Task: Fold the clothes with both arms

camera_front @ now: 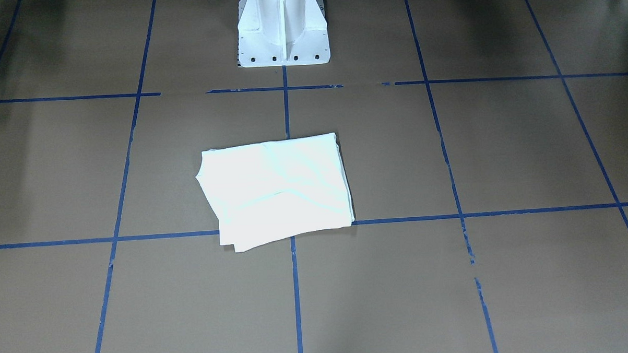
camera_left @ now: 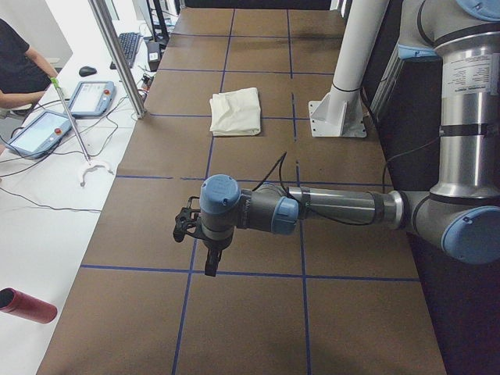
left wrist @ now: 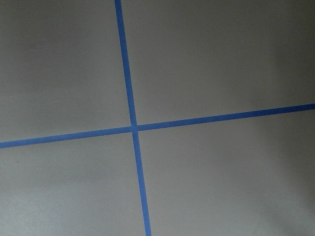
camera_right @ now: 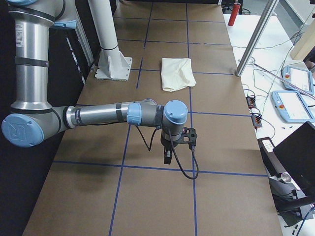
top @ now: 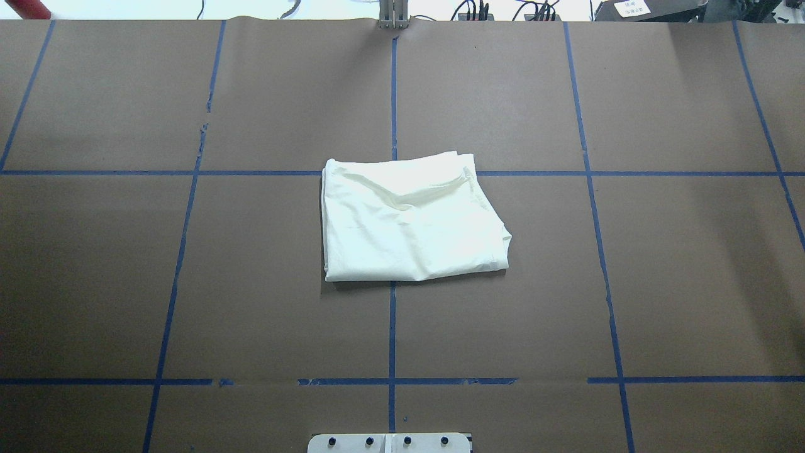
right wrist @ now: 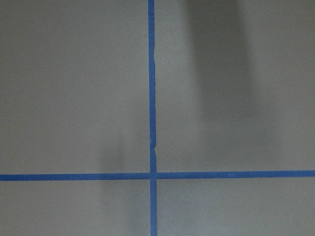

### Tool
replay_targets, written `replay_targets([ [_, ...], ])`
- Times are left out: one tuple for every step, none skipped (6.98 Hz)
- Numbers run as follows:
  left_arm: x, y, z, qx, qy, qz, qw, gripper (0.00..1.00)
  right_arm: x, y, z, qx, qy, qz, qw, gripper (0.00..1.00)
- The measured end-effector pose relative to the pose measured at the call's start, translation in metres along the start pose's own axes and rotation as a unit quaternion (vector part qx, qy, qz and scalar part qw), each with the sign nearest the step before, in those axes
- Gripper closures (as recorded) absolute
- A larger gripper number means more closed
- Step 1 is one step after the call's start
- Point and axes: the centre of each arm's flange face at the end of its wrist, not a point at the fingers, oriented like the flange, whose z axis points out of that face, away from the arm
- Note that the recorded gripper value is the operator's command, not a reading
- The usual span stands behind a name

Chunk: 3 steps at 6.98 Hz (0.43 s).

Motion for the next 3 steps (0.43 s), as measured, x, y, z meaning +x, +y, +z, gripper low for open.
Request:
replay_targets([
  [0.0055, -0.0070, -0.0055, 0.003, -0.001, 0.001, 1.0000, 0.00, 0.0004, -0.0007, 0.0003, 0.000, 0.001, 0.002, 1.0000, 0.00],
  [0.0096, -0.0105, -0.0101, 0.006, -0.001, 0.004, 1.0000, 0.00, 0.0002, -0.0014, 0.0001, 0.000, 0.001, 0.002, 1.0000, 0.00],
  [0.0081, -0.0100, -0.0087, 0.004, -0.002, 0.002, 1.0000, 0.00, 0.0000, -0.0016, 0.0000, 0.000, 0.000, 0.002, 1.0000, 0.00],
])
